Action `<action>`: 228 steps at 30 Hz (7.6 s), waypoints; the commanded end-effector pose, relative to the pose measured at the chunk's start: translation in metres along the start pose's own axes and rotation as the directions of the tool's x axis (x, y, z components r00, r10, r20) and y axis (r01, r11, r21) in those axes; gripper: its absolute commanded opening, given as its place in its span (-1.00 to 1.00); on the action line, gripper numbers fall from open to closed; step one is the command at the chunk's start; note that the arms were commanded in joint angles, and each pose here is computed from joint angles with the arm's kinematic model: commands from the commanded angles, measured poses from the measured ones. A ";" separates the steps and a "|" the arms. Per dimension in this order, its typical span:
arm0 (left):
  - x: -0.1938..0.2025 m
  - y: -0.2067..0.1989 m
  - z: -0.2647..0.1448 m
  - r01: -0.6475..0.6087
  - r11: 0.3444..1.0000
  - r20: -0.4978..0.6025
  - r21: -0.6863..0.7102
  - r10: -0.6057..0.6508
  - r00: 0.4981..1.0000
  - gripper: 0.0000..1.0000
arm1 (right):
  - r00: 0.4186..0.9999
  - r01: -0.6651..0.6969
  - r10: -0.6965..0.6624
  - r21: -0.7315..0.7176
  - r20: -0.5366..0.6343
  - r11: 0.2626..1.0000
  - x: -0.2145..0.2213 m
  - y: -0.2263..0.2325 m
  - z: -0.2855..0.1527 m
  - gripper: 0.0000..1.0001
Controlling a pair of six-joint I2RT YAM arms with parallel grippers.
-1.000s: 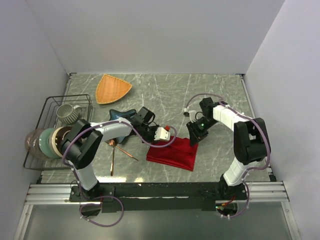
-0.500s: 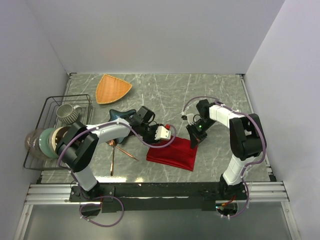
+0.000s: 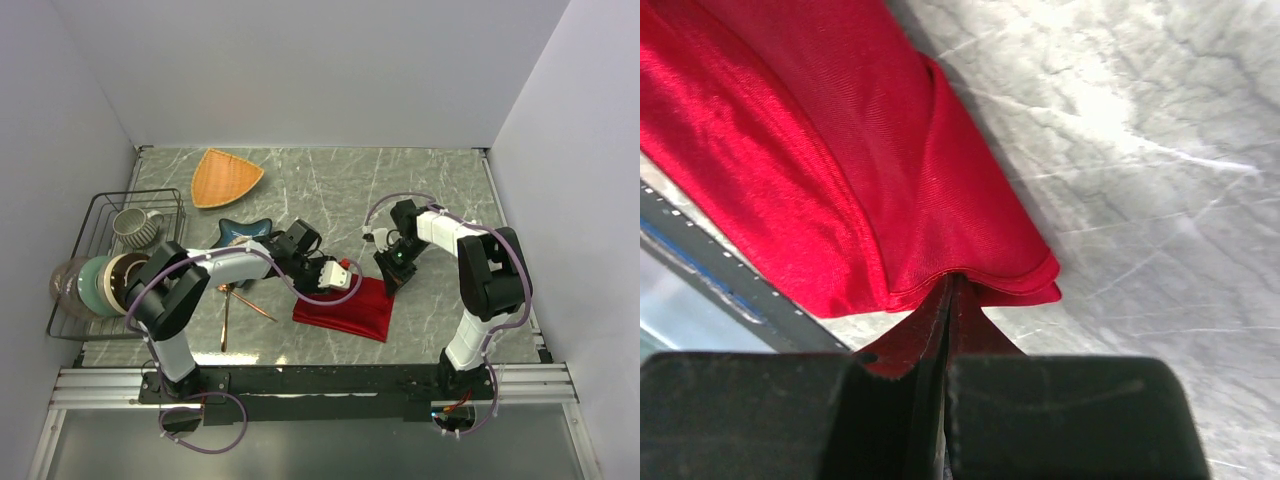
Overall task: Fold the napkin into a case and place the utensils inside
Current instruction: Fold the lower triangle-folded napkin at the center of the board, then flatten out the 2/3-rectangle-folded napkin at the center of the board.
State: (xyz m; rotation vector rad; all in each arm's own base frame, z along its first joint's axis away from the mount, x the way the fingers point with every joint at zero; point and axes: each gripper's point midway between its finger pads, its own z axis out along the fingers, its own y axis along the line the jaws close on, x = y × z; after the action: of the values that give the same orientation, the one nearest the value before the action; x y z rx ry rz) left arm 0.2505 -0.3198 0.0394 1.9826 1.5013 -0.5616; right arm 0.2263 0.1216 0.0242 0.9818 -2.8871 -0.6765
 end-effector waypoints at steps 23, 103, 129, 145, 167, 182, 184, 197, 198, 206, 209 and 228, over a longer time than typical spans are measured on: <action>0.015 -0.009 0.010 -0.017 0.999 -0.071 0.032 0.019 0.997 -0.98 | 0.977 0.117 -0.115 0.001 0.179 0.993 -0.042 0.023 -0.048 -0.78; 0.011 -0.005 0.027 0.329 0.943 -0.145 -0.052 -0.333 0.932 -0.89 | 0.875 -0.439 0.431 -0.013 0.221 0.898 -0.035 -0.013 -0.036 -0.10; 0.012 -0.006 0.026 0.372 0.926 -0.143 -0.065 -0.378 0.915 -0.71 | 0.859 -0.511 0.511 0.042 0.005 0.859 -0.003 -0.031 0.019 -1.00; -0.139 0.084 -0.079 0.791 0.570 0.462 0.221 -0.776 0.430 0.01 | 0.827 -0.562 0.561 0.086 0.029 0.823 -0.005 -0.041 0.024 -1.00; -0.131 0.074 0.061 0.886 -0.005 0.173 0.464 -0.980 -0.096 -0.99 | 0.816 -0.577 0.577 0.100 0.038 0.810 -0.002 -0.040 0.023 -1.00; -0.058 0.038 0.129 0.955 -0.118 0.065 0.273 -0.988 -0.141 -0.99 | 0.849 -0.517 0.512 0.008 0.134 0.856 -0.022 -0.025 -0.023 -0.07; -0.050 0.034 0.131 0.961 -0.117 0.064 0.250 -0.988 -0.137 -0.98 | 0.870 -0.454 0.454 -0.046 0.193 0.890 -0.033 -0.011 -0.049 0.13; -0.037 0.028 0.131 0.967 -0.119 0.048 0.224 -0.990 -0.133 -0.99 | 0.775 -0.534 0.611 -0.347 0.163 0.771 -0.051 0.010 -0.025 -0.32; -0.035 0.028 0.131 0.967 -0.125 0.051 0.224 -0.989 -0.139 -0.98 | 0.764 -0.565 0.630 -0.325 0.139 0.758 -0.044 0.005 -0.017 -0.34; -0.058 0.040 0.115 0.938 -0.052 0.081 0.344 -0.993 -0.085 -0.82 | 0.680 -0.709 0.730 -0.194 0.069 0.678 -0.013 -0.022 0.014 -0.41; -0.078 0.042 0.084 0.894 0.005 0.103 0.449 -0.994 -0.046 -0.49 | 0.665 -0.734 0.746 -0.143 0.045 0.663 -0.005 -0.029 0.020 -0.45; -0.041 0.001 0.045 0.813 -0.032 0.015 0.582 -0.999 -0.050 -0.70 | 0.657 -0.747 0.751 -0.075 0.062 0.660 0.008 -0.035 0.022 -0.49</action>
State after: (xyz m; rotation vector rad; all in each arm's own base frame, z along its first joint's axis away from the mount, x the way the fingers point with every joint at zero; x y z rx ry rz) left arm 0.2386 -0.3905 0.0440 0.3090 2.4144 -1.9471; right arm 0.2355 0.1277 0.0148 -0.3512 -2.7963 -0.9205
